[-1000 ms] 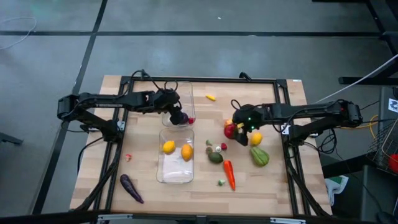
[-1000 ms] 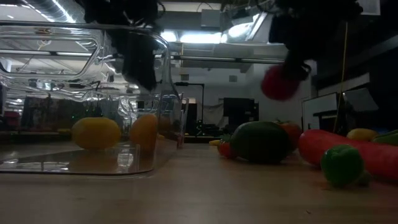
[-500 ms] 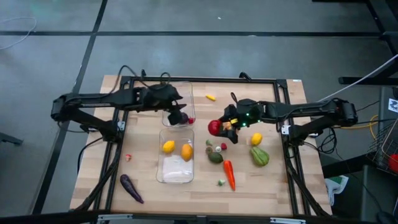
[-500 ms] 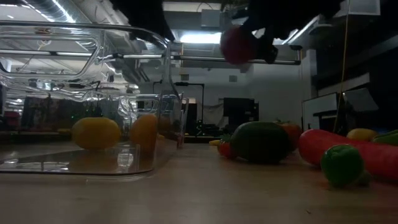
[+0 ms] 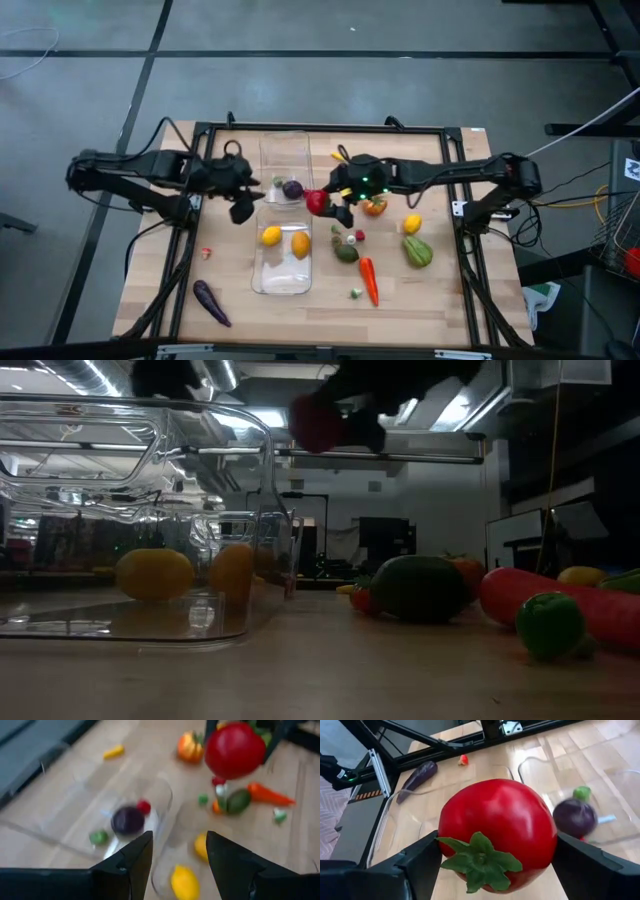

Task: Sort produce into baskets
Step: Put the red tomato into the bottom transparent bin

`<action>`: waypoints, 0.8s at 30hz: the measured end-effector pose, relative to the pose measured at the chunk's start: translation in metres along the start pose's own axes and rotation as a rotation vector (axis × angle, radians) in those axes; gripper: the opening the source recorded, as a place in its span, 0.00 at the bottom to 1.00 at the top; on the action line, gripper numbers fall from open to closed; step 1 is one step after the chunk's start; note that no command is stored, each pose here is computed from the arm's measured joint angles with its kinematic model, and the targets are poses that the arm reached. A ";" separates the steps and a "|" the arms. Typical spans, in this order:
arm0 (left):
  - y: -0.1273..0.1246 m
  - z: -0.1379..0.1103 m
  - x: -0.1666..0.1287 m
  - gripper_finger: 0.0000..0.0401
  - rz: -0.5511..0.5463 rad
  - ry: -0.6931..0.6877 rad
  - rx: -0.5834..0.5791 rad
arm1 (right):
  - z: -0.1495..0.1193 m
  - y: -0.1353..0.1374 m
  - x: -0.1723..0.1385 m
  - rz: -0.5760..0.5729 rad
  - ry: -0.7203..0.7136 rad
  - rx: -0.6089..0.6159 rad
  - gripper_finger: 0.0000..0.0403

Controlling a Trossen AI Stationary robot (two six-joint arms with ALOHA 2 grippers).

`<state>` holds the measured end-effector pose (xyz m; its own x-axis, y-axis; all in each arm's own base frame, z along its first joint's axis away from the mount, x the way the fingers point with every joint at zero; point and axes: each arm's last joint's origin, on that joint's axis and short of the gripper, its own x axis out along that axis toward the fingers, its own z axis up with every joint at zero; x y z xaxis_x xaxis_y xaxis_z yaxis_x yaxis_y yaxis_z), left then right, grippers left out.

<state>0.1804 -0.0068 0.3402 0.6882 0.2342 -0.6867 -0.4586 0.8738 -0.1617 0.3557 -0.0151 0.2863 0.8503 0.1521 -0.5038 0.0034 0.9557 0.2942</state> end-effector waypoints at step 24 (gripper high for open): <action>-0.013 -0.079 0.038 0.45 0.077 0.095 -0.201 | -0.016 0.001 0.101 -0.013 0.146 0.021 0.81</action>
<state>0.1679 -0.0432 0.2601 0.5957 0.2474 -0.7642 -0.6167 0.7505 -0.2377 0.4330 0.0055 0.2232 0.7648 0.1766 -0.6196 0.0259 0.9525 0.3034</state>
